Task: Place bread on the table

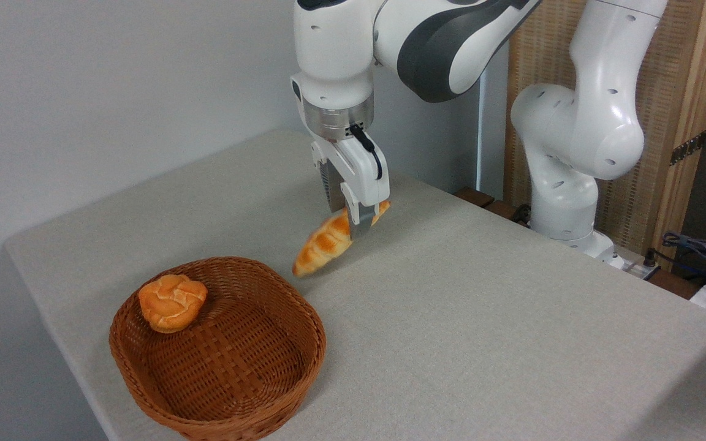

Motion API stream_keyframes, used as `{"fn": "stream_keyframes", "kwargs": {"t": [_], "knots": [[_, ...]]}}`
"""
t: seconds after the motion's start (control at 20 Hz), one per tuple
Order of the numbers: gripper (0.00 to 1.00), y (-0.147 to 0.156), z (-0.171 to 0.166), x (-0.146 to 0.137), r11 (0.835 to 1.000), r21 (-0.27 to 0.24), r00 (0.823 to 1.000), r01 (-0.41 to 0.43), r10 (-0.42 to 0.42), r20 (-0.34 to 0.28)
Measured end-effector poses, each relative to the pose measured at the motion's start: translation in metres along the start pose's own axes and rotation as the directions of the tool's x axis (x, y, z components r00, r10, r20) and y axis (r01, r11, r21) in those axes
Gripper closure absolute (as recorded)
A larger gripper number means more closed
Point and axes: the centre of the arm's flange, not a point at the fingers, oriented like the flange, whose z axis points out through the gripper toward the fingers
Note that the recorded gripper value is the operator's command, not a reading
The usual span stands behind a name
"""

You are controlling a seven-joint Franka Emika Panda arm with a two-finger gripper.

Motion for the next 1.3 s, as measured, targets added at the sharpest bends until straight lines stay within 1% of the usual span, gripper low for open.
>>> {"fn": "stream_keyframes", "kwargs": {"t": [0.3, 0.45, 0.55, 0.65, 0.8, 0.9, 0.95, 1.0, 1.05, 1.15, 1.2, 1.3], "knots": [[0.0, 0.0, 0.0, 0.0, 1.0, 0.0, 1.0, 0.0, 0.0, 0.0], [0.0, 0.0, -0.009, 0.002, 1.0, 0.017, 1.0, -0.006, 0.006, -0.008], [0.0, -0.002, -0.023, 0.006, 0.999, 0.047, 1.0, -0.015, 0.016, -0.017], [0.0, -0.003, -0.046, 0.011, 0.997, 0.076, 0.999, -0.025, 0.027, -0.032], [0.0, -0.007, -0.073, 0.015, 0.996, 0.087, 0.999, -0.017, 0.021, -0.043], [0.0, -0.015, -0.097, 0.019, 0.996, 0.087, 0.999, -0.002, 0.006, -0.044], [0.0, -0.022, -0.112, 0.025, 0.996, 0.09, 0.999, 0.01, -0.007, -0.036], [0.0, -0.026, -0.119, 0.029, 0.995, 0.094, 0.999, 0.019, -0.016, -0.03], [0.0, -0.035, -0.13, 0.037, 0.994, 0.107, 0.999, 0.037, -0.036, -0.012], [0.0, -0.05, -0.142, 0.051, 0.99, 0.127, 0.998, 0.061, -0.064, 0.014], [0.0, -0.056, -0.145, 0.056, 0.988, 0.134, 0.997, 0.073, -0.076, 0.021], [0.0, -0.077, -0.152, 0.063, 0.981, 0.153, 0.992, 0.122, -0.127, 0.021]]}}
